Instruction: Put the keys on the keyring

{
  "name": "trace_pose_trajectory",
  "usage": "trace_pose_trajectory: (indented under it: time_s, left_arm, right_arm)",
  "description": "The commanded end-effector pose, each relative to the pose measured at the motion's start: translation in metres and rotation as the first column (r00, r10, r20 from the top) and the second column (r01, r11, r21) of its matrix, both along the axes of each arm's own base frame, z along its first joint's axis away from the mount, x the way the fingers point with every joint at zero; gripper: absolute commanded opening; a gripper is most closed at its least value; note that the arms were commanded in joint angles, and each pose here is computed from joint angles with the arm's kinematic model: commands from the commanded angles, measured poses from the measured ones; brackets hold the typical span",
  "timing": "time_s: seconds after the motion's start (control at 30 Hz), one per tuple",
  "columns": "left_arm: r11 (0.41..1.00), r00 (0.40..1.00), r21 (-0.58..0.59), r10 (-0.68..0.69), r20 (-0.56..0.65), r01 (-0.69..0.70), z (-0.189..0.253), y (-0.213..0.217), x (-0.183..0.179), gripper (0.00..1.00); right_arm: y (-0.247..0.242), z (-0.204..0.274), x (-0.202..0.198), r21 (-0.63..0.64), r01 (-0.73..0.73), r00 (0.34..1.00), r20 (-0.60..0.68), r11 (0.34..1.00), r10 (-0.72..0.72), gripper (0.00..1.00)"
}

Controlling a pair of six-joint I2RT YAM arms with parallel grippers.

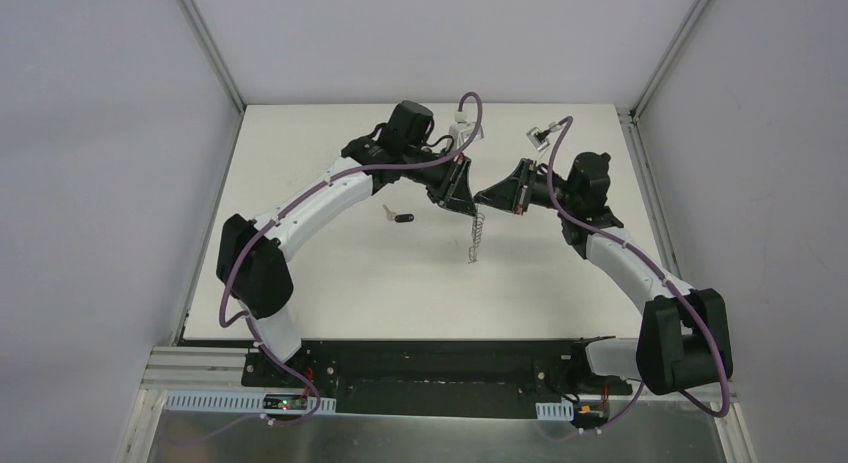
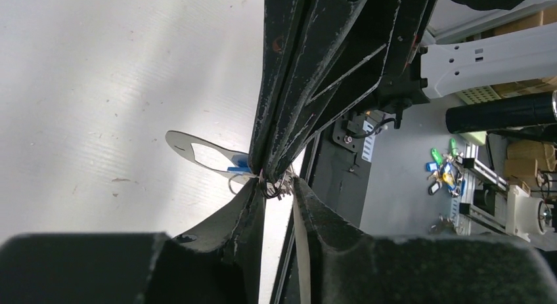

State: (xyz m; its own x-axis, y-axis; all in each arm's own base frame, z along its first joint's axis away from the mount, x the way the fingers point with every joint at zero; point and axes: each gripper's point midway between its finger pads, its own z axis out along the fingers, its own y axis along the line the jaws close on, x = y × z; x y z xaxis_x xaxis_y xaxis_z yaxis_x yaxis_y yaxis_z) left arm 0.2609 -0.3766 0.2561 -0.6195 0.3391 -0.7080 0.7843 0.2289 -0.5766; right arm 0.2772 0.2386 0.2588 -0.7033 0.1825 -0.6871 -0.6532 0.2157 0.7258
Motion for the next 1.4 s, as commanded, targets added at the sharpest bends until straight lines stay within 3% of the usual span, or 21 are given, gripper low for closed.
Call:
trace_pose_trajectory:
  time_s: [0.0,0.27,0.63,0.77,1.0,1.37]
  left_arm:
    - [0.995,0.996,-0.042,-0.084,0.042,0.086,0.02,-0.015,-0.019,0.25]
    - [0.996,0.994,-0.007,-0.083,0.074,0.084,0.017,-0.01,-0.019,0.48]
    - [0.992,0.976,-0.036,-0.112,0.189,0.121,0.038,0.02,-0.021,0.59]
    - [0.986,0.958,-0.048,-0.142,0.25,0.159,0.042,0.024,-0.023,0.59]
    - [0.972,0.921,-0.066,-0.192,0.34,0.227,0.039,0.021,-0.021,0.47]
    - [0.972,0.923,-0.112,-0.156,0.352,0.207,0.034,0.009,-0.011,0.36]
  right_arm:
    - [-0.002,0.011,0.019,-0.013,0.09,0.995,0.048,0.996,-0.089,0.0]
    - [-0.003,0.009,0.016,-0.018,0.074,0.995,0.062,0.997,-0.072,0.0]
    - [-0.005,0.023,-0.003,0.013,-0.041,0.99,0.139,0.999,0.039,0.0]
    - [-0.005,0.028,-0.014,0.023,-0.099,0.98,0.174,0.995,0.094,0.0]
    - [-0.004,0.033,-0.026,0.039,-0.158,0.969,0.198,0.987,0.148,0.0]
    - [-0.001,0.031,-0.033,0.038,-0.186,0.965,0.197,0.982,0.175,0.0]
